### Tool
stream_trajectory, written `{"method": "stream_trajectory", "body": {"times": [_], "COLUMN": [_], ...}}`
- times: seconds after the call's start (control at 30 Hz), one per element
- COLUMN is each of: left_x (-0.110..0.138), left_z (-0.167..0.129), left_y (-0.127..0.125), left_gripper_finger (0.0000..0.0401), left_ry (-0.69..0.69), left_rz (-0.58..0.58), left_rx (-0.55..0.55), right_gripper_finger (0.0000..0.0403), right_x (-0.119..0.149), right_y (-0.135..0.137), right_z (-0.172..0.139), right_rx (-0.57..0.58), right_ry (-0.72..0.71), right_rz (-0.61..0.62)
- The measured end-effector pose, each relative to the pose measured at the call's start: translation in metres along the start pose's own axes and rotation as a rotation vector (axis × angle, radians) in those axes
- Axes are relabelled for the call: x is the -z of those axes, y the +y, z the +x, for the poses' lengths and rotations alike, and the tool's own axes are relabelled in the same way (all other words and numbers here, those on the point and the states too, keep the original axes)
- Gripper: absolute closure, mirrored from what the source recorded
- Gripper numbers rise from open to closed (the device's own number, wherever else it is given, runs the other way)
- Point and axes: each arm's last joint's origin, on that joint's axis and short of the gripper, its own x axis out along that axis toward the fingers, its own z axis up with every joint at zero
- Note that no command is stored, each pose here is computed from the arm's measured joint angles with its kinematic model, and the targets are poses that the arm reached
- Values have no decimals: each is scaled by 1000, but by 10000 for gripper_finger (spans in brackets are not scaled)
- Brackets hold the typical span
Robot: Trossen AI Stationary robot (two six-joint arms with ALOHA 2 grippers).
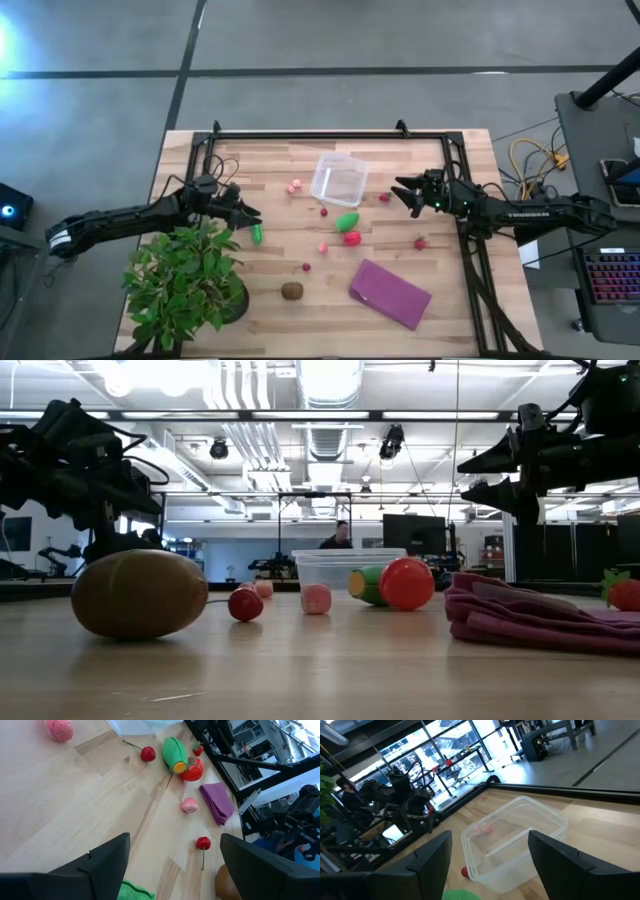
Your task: Pick and placing Produce into tupperware
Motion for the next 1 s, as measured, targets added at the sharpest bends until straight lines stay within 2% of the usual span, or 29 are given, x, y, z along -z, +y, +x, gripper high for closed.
{"method": "stream_trajectory", "body": {"times": [0.3,0.4,0.47,0.6,0.63,0.7,0.93,1.0], "left_x": [0,0,0,0,0,0,0,0], "left_z": [0,0,0,0,0,0,0,0], "left_y": [0,0,0,0,0,0,0,0], "left_gripper_finger": [106,106,106,106,106,106,106,106], "left_ry": [0,0,0,0,0,0,0,0], "left_rz": [0,0,0,0,0,0,0,0], "left_rx": [0,0,1,0,0,0,0,0], "right_gripper_finger": [149,149,149,149,149,149,149,149], "right_x": [0,0,-1,-6,-9,-17,-42,-46], "right_y": [0,0,1,3,5,9,25,27], "right_z": [0,0,0,0,-1,-2,-13,-16], "right_rx": [1,-5,-12,-46,-58,-116,-427,-478], "right_ry": [-1,0,-8,-59,-91,-160,-338,-372], "right_rz": [0,39,131,418,452,463,409,406]}}
